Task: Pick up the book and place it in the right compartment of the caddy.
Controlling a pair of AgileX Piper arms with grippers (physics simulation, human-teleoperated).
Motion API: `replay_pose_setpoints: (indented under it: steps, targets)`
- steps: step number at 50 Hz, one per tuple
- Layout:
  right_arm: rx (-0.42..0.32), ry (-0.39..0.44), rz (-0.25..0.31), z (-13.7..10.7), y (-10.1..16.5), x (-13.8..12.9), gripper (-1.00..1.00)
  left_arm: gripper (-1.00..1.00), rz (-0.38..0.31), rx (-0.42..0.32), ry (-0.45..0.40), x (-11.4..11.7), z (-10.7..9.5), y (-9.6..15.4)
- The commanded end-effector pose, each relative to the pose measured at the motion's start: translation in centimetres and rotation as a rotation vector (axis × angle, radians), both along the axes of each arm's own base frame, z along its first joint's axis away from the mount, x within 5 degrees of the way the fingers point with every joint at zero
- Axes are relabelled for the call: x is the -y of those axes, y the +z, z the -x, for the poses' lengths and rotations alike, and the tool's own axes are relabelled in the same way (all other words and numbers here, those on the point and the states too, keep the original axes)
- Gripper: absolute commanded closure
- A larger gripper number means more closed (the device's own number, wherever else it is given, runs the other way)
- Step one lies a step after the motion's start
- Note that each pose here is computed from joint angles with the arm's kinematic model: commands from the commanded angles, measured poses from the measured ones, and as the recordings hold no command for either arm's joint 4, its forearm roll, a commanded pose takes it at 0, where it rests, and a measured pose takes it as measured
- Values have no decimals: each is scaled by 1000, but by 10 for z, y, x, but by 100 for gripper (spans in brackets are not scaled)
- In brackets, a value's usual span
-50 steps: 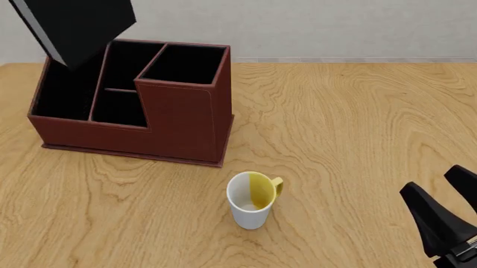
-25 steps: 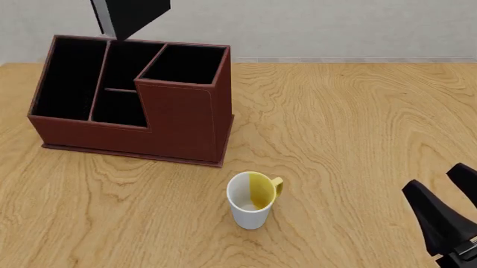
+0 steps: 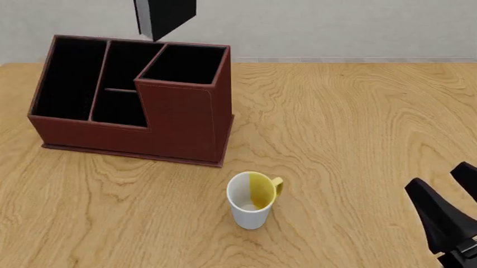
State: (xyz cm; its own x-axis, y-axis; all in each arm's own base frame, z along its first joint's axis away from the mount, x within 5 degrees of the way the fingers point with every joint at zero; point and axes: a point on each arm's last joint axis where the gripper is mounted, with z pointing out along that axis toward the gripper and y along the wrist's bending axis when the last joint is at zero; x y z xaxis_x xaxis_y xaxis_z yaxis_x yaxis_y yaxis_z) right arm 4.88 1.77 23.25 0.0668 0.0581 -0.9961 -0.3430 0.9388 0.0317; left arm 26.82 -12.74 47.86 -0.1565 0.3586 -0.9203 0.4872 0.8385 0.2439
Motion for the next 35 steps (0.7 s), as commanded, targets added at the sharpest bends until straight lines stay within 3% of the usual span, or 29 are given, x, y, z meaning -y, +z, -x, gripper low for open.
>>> replay_pose_setpoints:
  steps: [1,22,35]
  targets:
    - [3,-11,1,0,3,1,-100,100,-24,15,-9,11,-21,-5]
    - [-2,-23,9,-1,-1,1,-100,100,-52,-7,4,22,-61,-33]
    - [-9,-31,17,-1,-4,1,-100,100,-52,-23,-7,30,-68,-48]
